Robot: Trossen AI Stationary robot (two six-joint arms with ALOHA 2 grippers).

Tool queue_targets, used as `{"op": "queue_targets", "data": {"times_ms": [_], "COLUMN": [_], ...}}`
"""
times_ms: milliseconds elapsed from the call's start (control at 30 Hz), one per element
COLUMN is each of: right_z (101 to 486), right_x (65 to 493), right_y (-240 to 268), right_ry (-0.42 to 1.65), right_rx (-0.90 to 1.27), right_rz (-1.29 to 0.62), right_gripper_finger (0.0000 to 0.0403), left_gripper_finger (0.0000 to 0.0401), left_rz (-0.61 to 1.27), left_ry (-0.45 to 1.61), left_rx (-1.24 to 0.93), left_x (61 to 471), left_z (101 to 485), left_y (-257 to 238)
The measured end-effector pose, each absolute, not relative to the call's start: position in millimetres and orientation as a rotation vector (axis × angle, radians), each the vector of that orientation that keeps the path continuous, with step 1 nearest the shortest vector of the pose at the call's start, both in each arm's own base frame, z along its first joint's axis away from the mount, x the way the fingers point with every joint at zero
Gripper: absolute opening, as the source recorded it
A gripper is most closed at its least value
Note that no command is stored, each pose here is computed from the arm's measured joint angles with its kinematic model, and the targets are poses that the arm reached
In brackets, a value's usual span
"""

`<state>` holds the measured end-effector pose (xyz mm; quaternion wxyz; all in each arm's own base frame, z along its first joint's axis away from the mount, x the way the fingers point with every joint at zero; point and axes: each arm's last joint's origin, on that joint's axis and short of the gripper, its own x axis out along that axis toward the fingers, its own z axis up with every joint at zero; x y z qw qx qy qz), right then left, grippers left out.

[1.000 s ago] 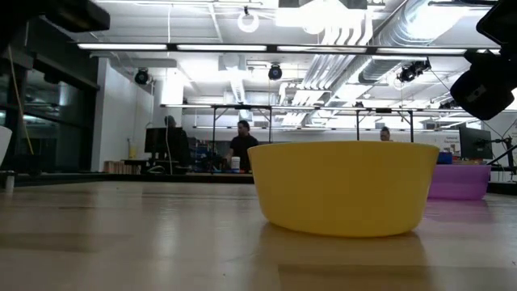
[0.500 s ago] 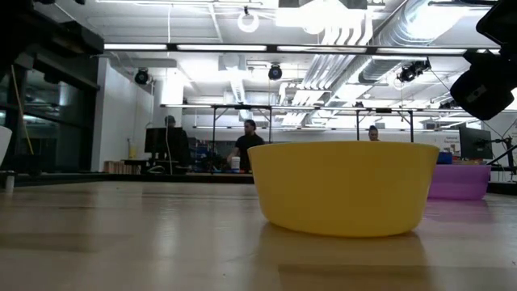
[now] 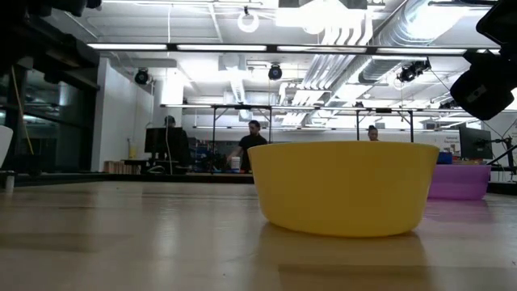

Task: Nest bowls inside each other
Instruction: Stack the pink bowl on the blue bowl

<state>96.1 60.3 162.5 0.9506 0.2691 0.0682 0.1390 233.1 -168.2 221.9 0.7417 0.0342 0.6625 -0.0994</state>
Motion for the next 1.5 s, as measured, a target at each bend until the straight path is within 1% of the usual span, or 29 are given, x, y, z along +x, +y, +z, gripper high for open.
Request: {"op": "queue_targets", "data": {"times_ms": [167,467,1000,1067,1200,1500], "right_z": [162.4,162.4,162.5,162.5,162.4,162.6], "right_x": [96.0,96.1,96.0,96.0,96.0,96.0], "right_y": [60.4,60.3,60.4,60.4,60.4,60.4], "right_ry": [0.139,0.139,0.139,0.139,0.138,0.138], "right_rx": [0.547,0.547,0.547,0.548,0.548,0.548], "right_rz": [0.283,0.283,0.284,0.284,0.284,0.284], "right_gripper_finger": [0.0169,0.0169,0.0169,0.0169,0.0169,0.0169], "left_gripper_finger": [0.0001,0.0017,0.0019,0.0019,0.0019,0.0019], "left_rz": [-0.211,-0.18,-0.097,-0.105,-0.18,-0.182], "left_ry": [1.472,1.471,1.46,1.469,1.507,1.516], "left_rx": [0.054,0.023,-0.038,-0.05,-0.067,-0.065], "left_x": [231.5,231.9,232.3,231.8,230.4,229.7], "left_z": [219.4,219.4,220.0,220.3,220.5,220.5], "left_y": [-167.6,-167.6,-166.9,-167.1,-168.8,-168.5]}}
